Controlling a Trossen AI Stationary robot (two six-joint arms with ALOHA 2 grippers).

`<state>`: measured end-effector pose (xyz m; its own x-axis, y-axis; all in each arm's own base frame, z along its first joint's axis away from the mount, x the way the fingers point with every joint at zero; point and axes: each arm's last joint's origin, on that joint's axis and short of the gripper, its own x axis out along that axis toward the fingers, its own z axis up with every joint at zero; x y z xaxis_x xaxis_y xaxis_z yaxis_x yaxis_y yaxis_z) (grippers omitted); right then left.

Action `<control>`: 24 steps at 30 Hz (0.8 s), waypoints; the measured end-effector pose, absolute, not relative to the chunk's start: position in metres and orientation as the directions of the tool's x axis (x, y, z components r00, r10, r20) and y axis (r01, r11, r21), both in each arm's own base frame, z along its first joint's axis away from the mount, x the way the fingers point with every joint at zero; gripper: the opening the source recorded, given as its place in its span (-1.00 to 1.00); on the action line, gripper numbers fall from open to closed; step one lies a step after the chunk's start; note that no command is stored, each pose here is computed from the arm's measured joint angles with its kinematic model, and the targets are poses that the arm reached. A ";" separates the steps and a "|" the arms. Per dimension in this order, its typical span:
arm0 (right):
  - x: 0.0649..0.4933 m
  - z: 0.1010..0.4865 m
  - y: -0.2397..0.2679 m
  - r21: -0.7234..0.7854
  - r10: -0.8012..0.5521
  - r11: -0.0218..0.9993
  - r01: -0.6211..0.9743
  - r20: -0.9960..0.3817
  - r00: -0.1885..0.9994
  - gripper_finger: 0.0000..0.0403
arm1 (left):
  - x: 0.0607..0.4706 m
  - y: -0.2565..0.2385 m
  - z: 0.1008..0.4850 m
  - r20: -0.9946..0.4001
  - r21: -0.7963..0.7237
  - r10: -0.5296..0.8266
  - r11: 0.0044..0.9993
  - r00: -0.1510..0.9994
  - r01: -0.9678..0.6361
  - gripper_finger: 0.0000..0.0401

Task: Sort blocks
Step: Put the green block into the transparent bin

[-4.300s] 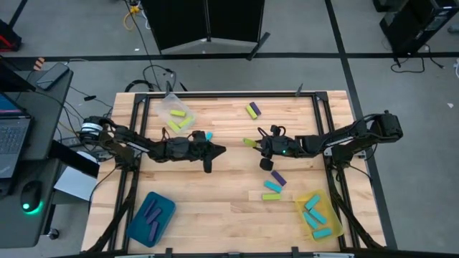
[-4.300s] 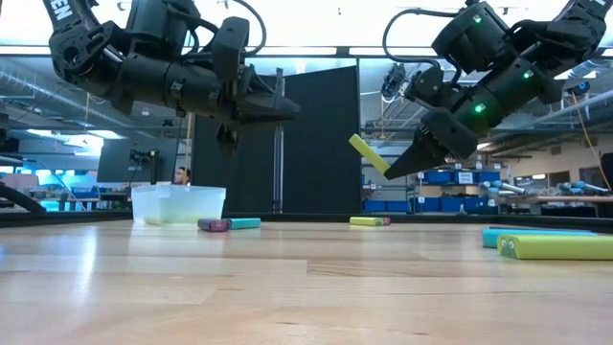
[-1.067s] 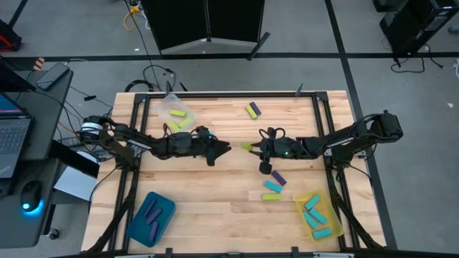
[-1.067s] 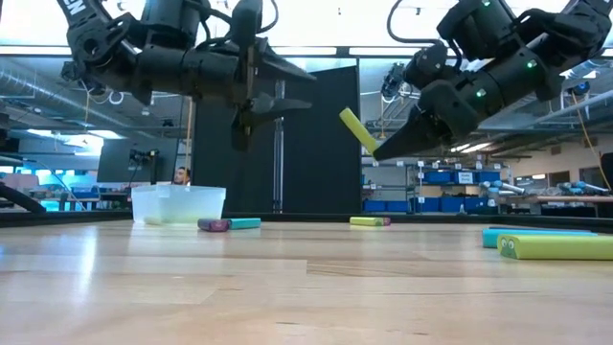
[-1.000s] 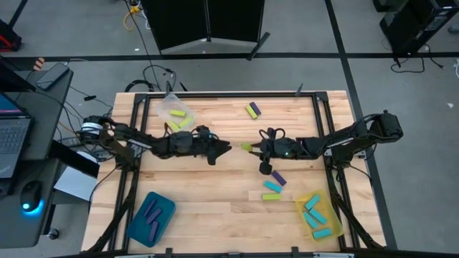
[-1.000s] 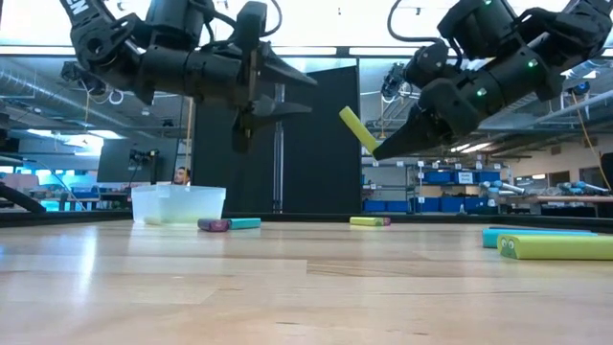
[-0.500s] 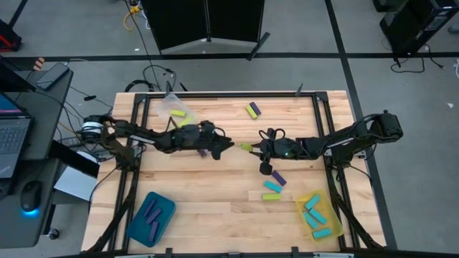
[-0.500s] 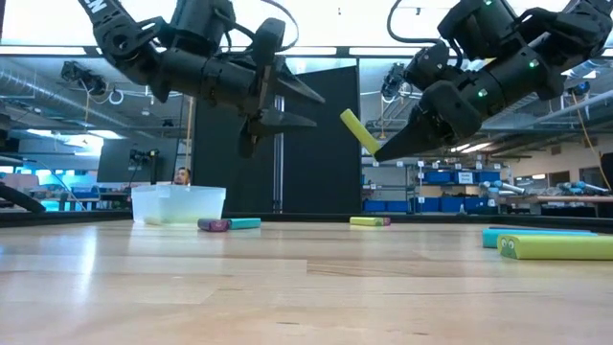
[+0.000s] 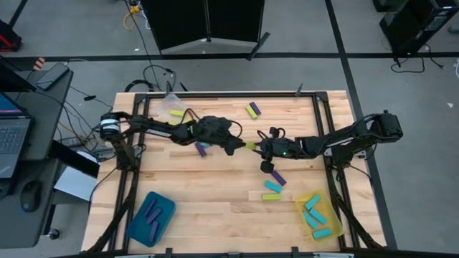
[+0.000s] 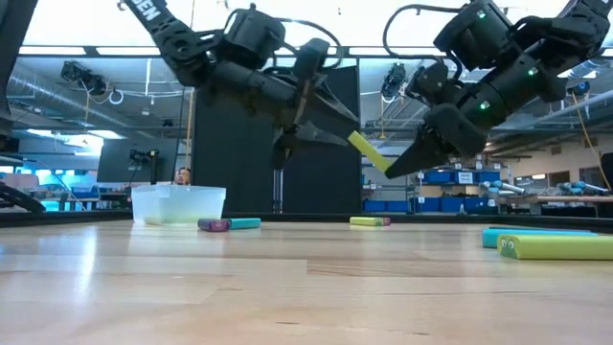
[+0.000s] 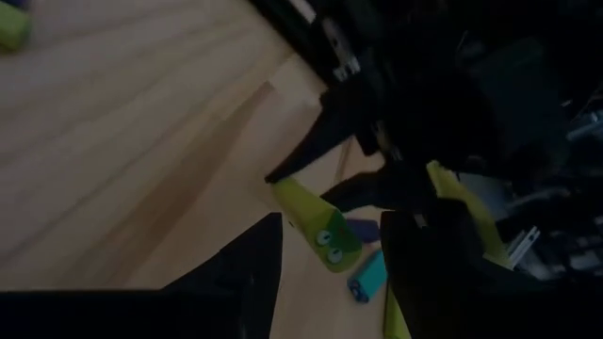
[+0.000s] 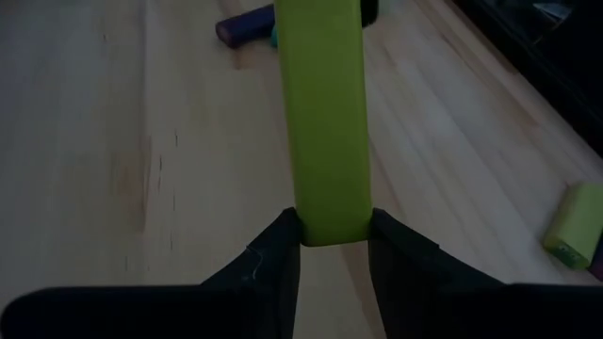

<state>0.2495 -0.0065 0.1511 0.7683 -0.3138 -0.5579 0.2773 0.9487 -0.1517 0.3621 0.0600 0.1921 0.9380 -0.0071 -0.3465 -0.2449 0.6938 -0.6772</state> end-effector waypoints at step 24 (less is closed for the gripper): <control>0.248 0.149 -0.007 -0.175 -0.333 0.943 0.285 -0.574 0.748 -0.44 | 0.380 0.068 0.179 -0.382 -0.704 -0.060 0.665 0.922 -0.249 -0.09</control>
<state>0.2478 -0.0073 0.1491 0.7480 -0.3326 -0.5743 0.2849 0.9425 -0.1747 0.3803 0.0681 0.1792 0.9221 -0.0601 -0.3823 -0.2485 0.6654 -0.7039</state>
